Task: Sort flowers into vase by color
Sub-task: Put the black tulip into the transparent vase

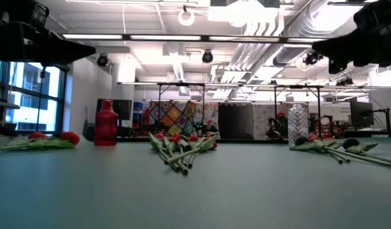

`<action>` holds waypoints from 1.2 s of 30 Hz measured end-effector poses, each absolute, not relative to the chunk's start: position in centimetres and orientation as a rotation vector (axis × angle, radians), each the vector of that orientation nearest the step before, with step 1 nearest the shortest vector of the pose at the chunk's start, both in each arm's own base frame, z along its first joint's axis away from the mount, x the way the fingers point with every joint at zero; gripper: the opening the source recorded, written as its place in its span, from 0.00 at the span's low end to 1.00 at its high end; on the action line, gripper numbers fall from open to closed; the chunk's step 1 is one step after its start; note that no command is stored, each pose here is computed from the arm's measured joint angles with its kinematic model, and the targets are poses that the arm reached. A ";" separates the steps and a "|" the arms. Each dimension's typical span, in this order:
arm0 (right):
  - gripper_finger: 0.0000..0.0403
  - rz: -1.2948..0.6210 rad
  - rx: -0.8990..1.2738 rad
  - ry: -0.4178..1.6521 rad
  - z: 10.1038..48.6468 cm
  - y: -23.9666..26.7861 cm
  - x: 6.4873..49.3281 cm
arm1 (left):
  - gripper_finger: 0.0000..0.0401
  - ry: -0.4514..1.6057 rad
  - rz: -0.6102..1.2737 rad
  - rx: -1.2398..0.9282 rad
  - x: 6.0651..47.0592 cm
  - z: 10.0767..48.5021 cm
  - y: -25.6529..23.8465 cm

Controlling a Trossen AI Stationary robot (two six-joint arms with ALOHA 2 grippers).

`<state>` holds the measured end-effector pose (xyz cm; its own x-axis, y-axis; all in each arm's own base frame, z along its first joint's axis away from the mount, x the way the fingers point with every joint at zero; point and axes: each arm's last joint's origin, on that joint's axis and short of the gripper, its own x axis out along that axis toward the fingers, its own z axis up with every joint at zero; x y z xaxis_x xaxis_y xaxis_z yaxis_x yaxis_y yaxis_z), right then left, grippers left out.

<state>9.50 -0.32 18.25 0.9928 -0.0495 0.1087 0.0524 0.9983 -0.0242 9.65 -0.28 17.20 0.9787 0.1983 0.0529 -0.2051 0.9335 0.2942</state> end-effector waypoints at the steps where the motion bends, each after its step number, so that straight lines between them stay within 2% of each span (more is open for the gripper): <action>1: 0.00 -0.051 -0.016 -0.132 18.5 -0.3 9.5 | 0.00 -0.022 0.206 0.303 9.6 17.2 -0.3; 7: 0.00 -0.079 0.048 -0.222 19.3 -0.4 9.3 | 0.00 -0.023 0.206 0.303 9.6 17.2 -0.3; 18: 0.03 -0.452 0.149 -0.121 18.2 -1.5 9.7 | 0.00 -0.023 0.206 0.303 9.6 17.2 -0.3; 22: 0.12 -0.552 0.173 -0.105 18.0 -1.7 10.0 | 0.00 -0.023 0.206 0.303 9.6 17.2 -0.3; 26: 0.27 -0.657 0.168 -0.108 18.0 -2.1 10.4 | 0.00 -0.025 0.207 0.307 9.6 17.2 -0.3; 31: 0.45 -0.714 0.104 -0.154 18.7 -2.6 10.8 | 0.00 -0.081 0.224 0.418 9.6 17.9 -0.3; 36: 0.52 -0.740 0.116 -0.195 19.0 -3.2 11.1 | 0.00 -0.118 0.215 0.317 9.5 18.2 -0.3</action>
